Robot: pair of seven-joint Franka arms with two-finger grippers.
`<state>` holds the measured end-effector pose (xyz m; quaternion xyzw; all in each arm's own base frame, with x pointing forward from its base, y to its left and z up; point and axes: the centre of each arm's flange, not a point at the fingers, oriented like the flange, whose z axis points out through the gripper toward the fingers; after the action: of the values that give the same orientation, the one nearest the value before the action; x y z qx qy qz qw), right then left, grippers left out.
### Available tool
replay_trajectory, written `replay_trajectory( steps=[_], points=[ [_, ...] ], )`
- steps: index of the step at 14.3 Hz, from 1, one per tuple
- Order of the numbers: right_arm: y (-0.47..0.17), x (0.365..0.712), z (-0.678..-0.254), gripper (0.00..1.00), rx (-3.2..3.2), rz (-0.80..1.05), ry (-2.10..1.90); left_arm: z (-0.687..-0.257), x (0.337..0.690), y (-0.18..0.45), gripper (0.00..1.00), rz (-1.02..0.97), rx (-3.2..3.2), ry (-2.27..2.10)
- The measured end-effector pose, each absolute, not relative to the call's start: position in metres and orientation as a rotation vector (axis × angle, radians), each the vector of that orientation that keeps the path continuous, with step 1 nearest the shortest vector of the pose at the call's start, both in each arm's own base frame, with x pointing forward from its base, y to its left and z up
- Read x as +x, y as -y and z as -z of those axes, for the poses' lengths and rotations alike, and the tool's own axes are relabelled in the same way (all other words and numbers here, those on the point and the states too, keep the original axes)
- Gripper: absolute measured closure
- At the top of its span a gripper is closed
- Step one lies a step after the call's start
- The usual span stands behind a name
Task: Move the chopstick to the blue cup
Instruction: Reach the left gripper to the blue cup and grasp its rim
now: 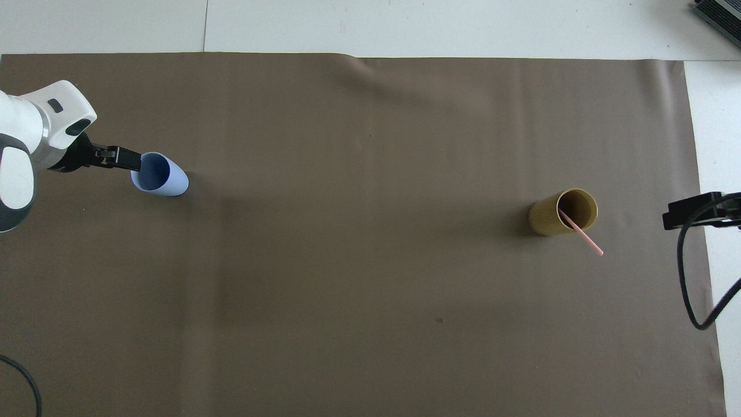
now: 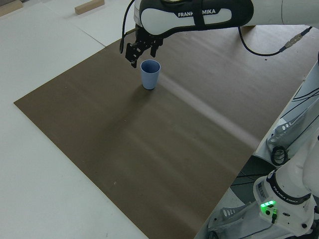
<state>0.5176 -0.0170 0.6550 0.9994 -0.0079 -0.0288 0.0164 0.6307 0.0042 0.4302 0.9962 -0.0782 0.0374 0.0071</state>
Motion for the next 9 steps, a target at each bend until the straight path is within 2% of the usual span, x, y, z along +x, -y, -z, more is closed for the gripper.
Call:
replay_trajectory(
  steps=[5,6,7,9],
  points=[
    [0.017,0.517,-0.655,0.0,3.108,0.09,0.025,-0.386,0.637,-0.003,0.03,-0.115,3.091,0.213],
    [0.017,0.517,-0.655,0.0,3.108,0.09,0.025,-0.378,0.638,-0.002,0.12,-0.113,3.072,0.189],
    [0.017,0.517,-0.655,0.0,3.108,0.09,0.025,-0.373,0.639,-0.002,0.27,-0.11,3.058,0.173],
    [0.017,0.516,-0.655,0.0,3.108,0.091,0.025,-0.368,0.638,0.0,0.49,-0.1,3.049,0.168]
  ],
)
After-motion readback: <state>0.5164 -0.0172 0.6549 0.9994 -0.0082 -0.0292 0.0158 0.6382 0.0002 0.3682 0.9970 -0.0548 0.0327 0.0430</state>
